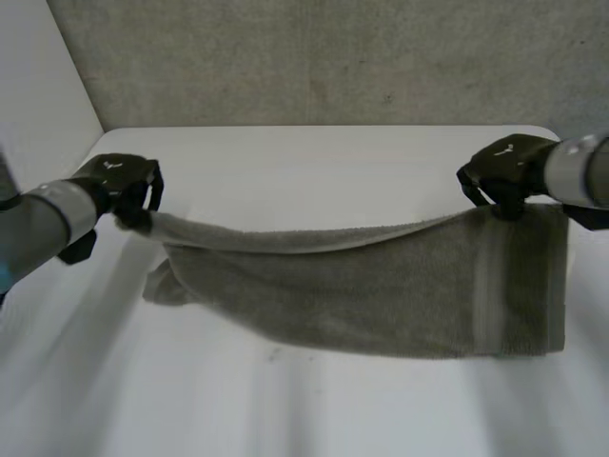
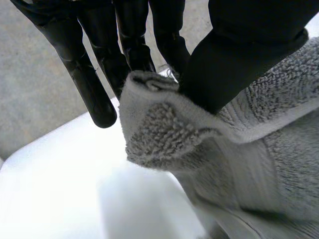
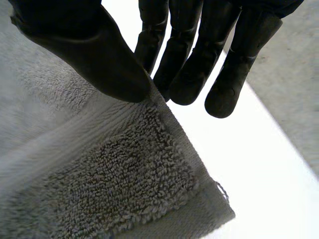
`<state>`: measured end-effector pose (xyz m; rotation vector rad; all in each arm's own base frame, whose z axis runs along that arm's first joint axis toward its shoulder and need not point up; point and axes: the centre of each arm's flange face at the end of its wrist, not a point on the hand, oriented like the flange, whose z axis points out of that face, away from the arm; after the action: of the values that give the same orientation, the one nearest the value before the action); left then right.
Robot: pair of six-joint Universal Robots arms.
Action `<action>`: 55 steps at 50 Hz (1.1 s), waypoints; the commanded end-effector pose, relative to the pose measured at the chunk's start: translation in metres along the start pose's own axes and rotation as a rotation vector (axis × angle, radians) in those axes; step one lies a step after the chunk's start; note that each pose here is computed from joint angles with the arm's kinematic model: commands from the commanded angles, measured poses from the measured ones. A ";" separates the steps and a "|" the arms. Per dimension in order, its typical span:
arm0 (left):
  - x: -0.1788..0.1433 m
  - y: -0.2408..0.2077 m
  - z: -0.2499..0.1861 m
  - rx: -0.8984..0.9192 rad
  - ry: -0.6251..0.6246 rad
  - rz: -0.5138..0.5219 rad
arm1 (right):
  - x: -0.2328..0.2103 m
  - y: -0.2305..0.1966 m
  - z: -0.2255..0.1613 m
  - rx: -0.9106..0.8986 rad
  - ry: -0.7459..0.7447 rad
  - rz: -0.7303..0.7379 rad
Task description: Fold the towel.
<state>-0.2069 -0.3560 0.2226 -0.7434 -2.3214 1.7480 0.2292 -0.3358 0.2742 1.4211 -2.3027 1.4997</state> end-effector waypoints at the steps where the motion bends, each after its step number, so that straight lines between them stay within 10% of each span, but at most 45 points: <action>1: -0.008 -0.085 0.032 0.306 -0.059 0.079 | 0.044 -0.065 0.030 0.318 0.391 -0.156; 7: -0.026 -0.210 -0.004 0.845 -0.189 0.033 | 0.093 -0.167 -0.048 0.873 0.809 -0.204; 13: -0.037 -0.243 -0.029 1.030 -0.180 -0.125 | 0.097 -0.179 -0.070 0.954 0.814 -0.171; 32: -0.010 -0.043 0.062 0.477 -0.137 -0.264 | -0.012 -0.033 0.064 0.351 0.228 -0.068; 41: 0.022 0.076 0.080 0.194 -0.081 -0.114 | -0.078 0.056 0.122 0.114 0.015 -0.111; 55: -0.013 0.066 0.008 0.063 -0.173 0.035 | -0.044 0.022 0.026 0.129 0.102 -0.097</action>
<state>-0.2074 -0.3762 0.1204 -0.6861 -2.3281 1.9026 0.2714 -0.3509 0.1675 1.4933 -2.1349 1.6196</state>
